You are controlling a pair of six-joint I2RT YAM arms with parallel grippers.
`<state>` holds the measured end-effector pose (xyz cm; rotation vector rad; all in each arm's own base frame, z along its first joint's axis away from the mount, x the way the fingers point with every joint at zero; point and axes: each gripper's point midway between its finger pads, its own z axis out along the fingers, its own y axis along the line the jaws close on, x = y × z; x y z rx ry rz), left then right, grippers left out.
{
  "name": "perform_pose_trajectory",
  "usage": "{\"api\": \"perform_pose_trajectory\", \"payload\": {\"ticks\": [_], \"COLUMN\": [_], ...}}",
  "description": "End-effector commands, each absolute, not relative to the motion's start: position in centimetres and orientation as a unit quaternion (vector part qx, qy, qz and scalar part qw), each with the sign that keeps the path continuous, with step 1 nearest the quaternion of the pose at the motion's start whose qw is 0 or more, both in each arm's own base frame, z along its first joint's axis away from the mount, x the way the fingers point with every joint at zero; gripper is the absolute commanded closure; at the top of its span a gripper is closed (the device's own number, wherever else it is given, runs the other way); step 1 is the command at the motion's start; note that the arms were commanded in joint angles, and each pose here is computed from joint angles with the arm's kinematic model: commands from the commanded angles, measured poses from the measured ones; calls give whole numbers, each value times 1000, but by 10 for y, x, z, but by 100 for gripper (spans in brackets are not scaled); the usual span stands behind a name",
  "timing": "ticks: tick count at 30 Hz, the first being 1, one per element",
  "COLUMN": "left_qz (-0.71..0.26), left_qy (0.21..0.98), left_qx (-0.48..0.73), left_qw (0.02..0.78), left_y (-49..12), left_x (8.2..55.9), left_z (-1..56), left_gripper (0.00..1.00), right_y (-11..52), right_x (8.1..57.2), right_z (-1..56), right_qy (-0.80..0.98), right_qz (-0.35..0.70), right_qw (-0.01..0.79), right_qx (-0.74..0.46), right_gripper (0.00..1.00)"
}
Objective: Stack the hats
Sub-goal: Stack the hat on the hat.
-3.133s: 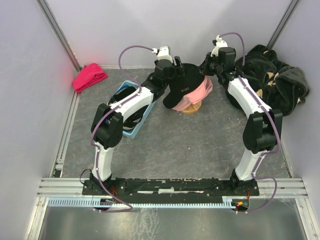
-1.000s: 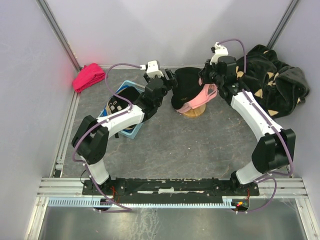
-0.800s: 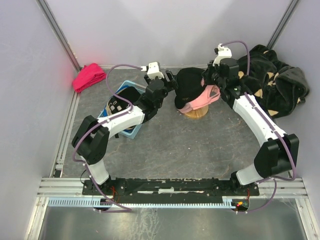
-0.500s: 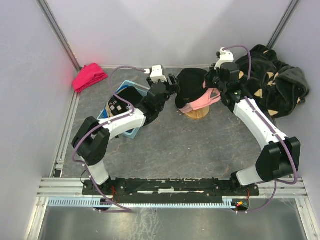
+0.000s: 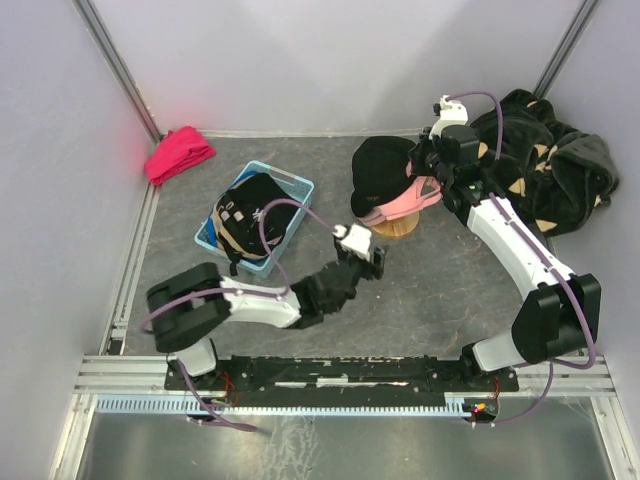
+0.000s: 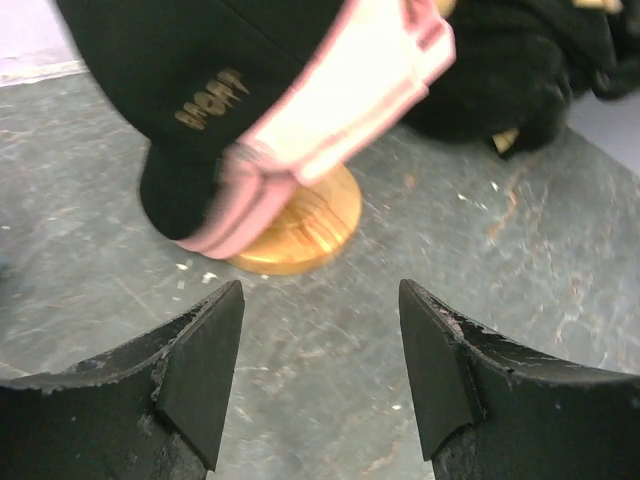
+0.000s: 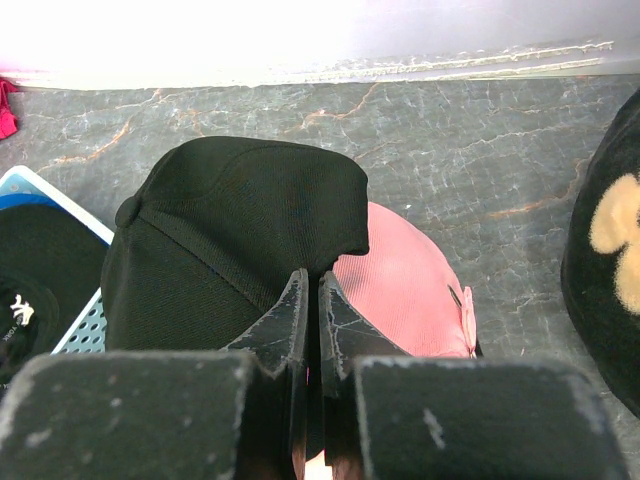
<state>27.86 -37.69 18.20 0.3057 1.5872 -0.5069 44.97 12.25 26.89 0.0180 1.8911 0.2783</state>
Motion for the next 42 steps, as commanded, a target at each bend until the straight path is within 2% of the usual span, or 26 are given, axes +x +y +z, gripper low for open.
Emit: {"api": "perform_pose_trajectory", "payload": {"ticks": [1, 6, 9, 20, 27, 42], "left_qz": [-167, -91, -90, -75, -52, -26], "left_qy": [671, 686, 696, 738, 764, 824], "left_qx": [146, 170, 184, 272, 275, 216], "left_qw": [707, 702, 689, 613, 581, 523], "left_y": [-401, -437, -448, -491, -502, -488], "left_x": [269, 265, 266, 284, 300, 350], "left_z": [171, 133, 116, 78, 62, 32], "left_gripper": [30, 20, 17, 19, 19, 17], "right_y": [118, 118, 119, 121, 122, 120], "right_x": [449, 446, 447, 446, 448, 443], "right_z": [295, 301, 301, 302, 297, 281], "right_qy": [788, 787, 788, 788, 793, 803], "right_qz": [120, 122, 124, 127, 127, 122], "right_qw": [604, 605, 604, 602, 596, 583], "right_qx": [15, 9, 7, 5, 1, 4], "right_gripper": [98, 98, 99, 99, 99, 99]}}
